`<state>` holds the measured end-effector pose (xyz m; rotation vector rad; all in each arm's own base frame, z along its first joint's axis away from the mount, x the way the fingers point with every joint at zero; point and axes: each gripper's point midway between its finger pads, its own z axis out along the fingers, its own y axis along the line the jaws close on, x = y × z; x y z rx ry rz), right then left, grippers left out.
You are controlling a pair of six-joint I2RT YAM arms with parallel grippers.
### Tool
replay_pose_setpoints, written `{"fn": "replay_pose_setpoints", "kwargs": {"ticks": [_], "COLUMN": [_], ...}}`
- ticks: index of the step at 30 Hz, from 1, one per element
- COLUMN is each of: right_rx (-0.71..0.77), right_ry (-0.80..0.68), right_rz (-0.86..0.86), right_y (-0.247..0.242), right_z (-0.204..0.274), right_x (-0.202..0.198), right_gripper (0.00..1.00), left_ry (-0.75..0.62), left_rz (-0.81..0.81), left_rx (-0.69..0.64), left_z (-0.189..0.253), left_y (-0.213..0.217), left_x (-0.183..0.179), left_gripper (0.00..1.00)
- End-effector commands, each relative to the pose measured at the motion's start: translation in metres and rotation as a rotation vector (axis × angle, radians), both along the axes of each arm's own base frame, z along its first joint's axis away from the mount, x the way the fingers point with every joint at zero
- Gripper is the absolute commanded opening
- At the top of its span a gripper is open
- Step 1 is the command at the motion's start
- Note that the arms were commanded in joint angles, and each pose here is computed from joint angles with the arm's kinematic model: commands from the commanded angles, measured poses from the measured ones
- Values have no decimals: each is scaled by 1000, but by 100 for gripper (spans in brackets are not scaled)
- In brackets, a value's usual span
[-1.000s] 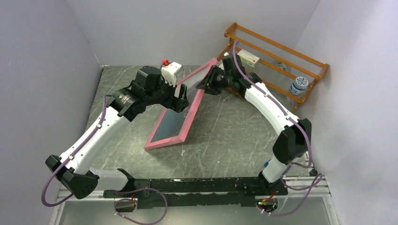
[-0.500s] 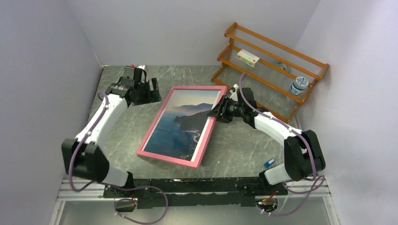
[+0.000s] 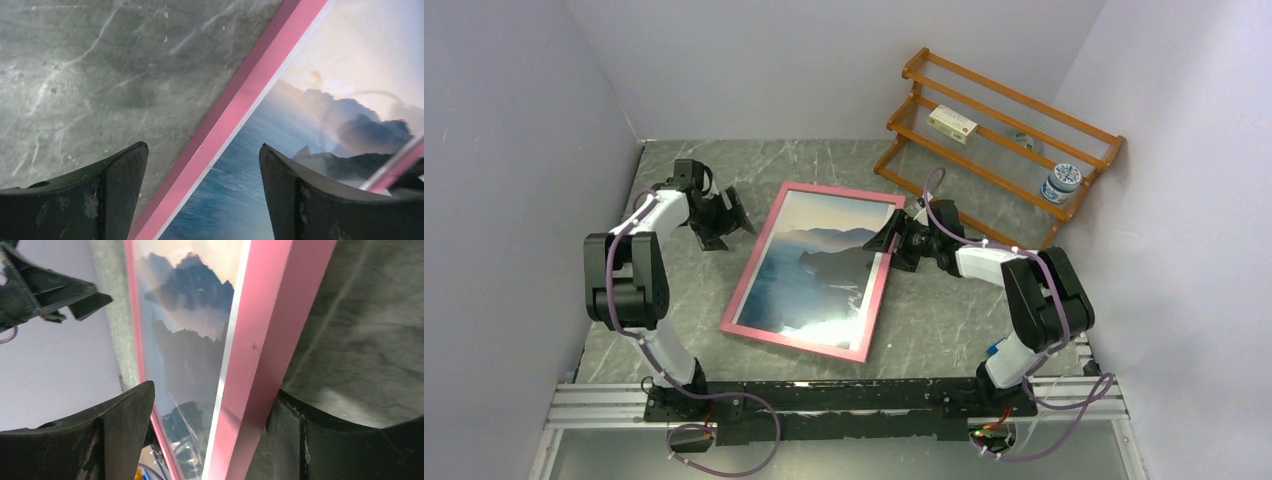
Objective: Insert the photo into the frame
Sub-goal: Turn over the photo frame at the center of the board, then adjust the photo frame at the center of the board.
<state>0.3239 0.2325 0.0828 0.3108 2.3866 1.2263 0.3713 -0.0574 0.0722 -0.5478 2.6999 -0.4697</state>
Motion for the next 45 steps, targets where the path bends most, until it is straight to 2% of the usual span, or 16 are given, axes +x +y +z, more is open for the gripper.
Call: {"fn": "replay_pose_setpoints", "kwargs": {"ticks": [1, 6, 10, 15, 19, 22, 26, 29, 33, 40, 45], "right_rx": [-41, -209, -274, -244, -187, -144, -126, -169, -299, -504, -673], "right_ry": [-62, 33, 134, 190, 187, 151, 65, 11, -10, -13, -30], "right_rz": [-49, -138, -156, -136, -86, -21, 39, 33, -109, -293, -398], "right_y": [-3, -25, -32, -24, -6, 12, 28, 26, -3, -71, -124], "right_z": [12, -15, -32, -43, -46, -44, -29, -12, 10, 57, 76], "right_x": [34, 44, 39, 39, 47, 61, 91, 107, 114, 68, 29], "right_gripper": [82, 86, 87, 86, 81, 79, 76, 76, 81, 99, 99], "left_ry": [-69, -41, -4, 38, 59, 67, -4, -83, -184, -346, -436], "left_rz": [23, 30, 15, 40, 49, 102, 195, 231, 219, 231, 219], "left_rx": [-191, -269, -308, -340, -344, -245, -167, -85, -10, 56, 75], "left_z": [8, -8, -19, -25, -26, -28, -2, 32, 77, 142, 176], "left_y": [-4, -2, -8, -12, -12, 6, 43, 67, 78, 79, 72], "left_x": [27, 26, 21, 16, 13, 13, 24, 26, 20, -10, -42], "left_gripper": [86, 84, 82, 80, 78, 78, 78, 79, 81, 88, 94]}}
